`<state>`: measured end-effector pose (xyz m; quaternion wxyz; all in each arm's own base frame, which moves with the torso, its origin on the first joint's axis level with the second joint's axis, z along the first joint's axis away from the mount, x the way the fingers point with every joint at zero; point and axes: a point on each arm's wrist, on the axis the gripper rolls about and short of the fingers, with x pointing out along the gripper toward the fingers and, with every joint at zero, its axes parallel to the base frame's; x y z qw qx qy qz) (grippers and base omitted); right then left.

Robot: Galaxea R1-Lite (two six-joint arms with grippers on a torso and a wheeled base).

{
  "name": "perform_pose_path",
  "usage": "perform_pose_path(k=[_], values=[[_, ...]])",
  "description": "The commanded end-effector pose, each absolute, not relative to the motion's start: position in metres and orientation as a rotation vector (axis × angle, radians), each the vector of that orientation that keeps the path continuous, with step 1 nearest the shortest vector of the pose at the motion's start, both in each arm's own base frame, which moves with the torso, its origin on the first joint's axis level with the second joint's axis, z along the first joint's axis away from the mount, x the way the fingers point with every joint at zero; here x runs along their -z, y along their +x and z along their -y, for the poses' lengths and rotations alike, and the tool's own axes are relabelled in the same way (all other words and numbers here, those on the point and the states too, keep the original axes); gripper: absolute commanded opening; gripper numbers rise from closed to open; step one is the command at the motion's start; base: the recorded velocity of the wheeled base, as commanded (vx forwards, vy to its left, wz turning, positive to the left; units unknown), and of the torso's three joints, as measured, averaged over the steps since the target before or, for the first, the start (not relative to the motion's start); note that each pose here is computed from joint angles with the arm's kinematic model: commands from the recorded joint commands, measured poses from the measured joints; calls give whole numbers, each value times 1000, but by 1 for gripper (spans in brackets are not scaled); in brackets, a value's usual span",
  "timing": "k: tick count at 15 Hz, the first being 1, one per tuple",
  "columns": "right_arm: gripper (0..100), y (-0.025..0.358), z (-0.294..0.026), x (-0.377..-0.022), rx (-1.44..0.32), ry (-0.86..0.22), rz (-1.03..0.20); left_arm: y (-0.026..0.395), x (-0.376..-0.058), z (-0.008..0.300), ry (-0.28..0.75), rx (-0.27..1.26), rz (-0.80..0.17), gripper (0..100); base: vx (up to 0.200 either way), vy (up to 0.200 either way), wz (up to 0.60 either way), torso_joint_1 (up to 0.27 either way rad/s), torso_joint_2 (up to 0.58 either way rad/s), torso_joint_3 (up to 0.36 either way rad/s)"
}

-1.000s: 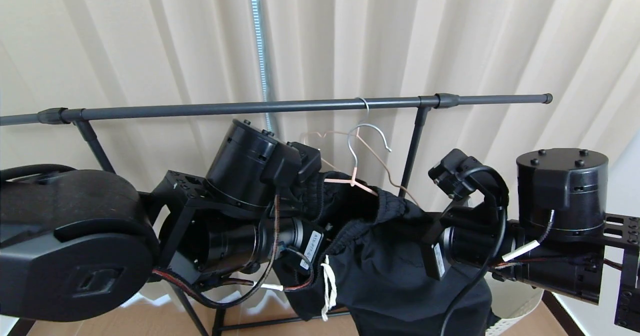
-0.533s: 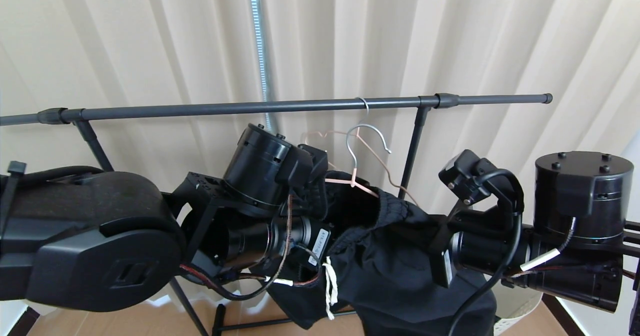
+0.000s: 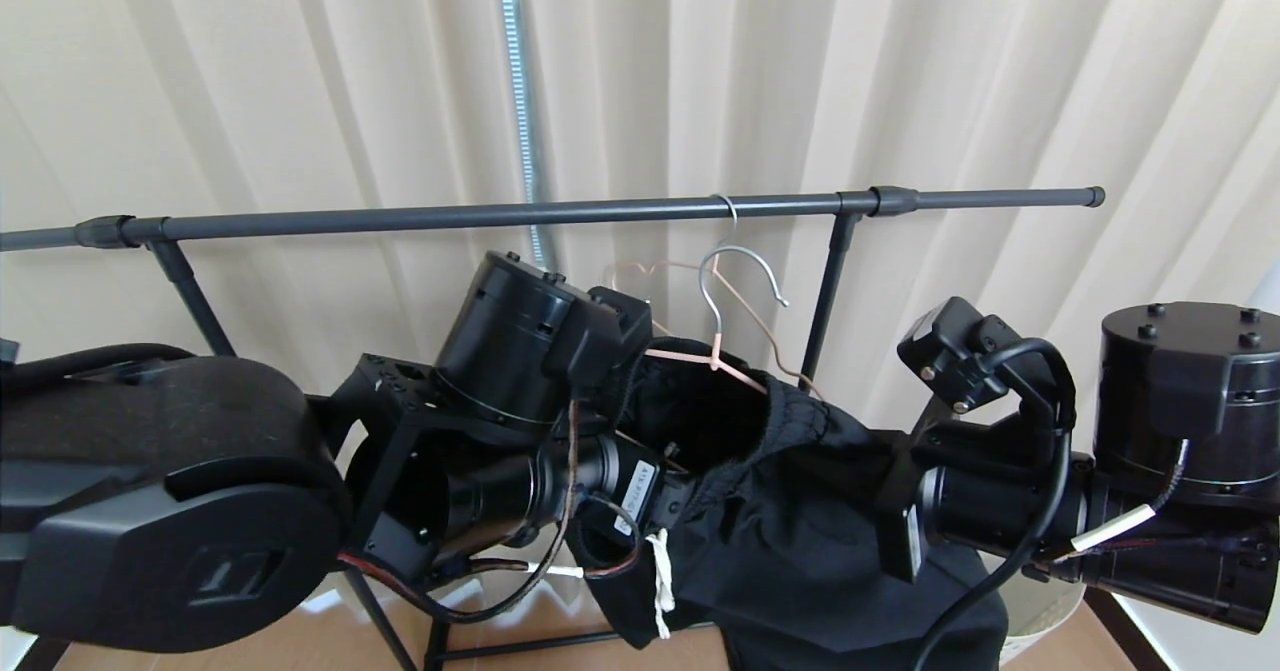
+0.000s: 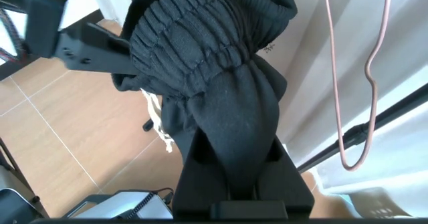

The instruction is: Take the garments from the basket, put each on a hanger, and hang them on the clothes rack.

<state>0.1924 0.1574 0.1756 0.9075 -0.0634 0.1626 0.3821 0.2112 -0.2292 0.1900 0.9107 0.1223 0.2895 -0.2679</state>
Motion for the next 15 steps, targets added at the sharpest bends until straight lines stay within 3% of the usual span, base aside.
perform_pose_path(k=[1, 7, 9, 15], values=[[0, 192, -157, -176, -791, -131, -335, 197, -201, 217, 238, 563, -568, 100, 0, 0, 0, 0, 0, 0], [0, 197, -152, -174, -830, -114, -349, 161, -220, 172, 208, 564, -506, 100, 0, 0, 0, 0, 0, 0], [0, 199, -141, -168, -922, -118, -364, 155, -230, 133, 252, 532, -433, 100, 0, 0, 0, 0, 0, 0], [0, 195, -118, -148, -1175, -187, -344, 163, -237, 70, 370, 896, -264, 100, 0, 0, 0, 0, 0, 0]])
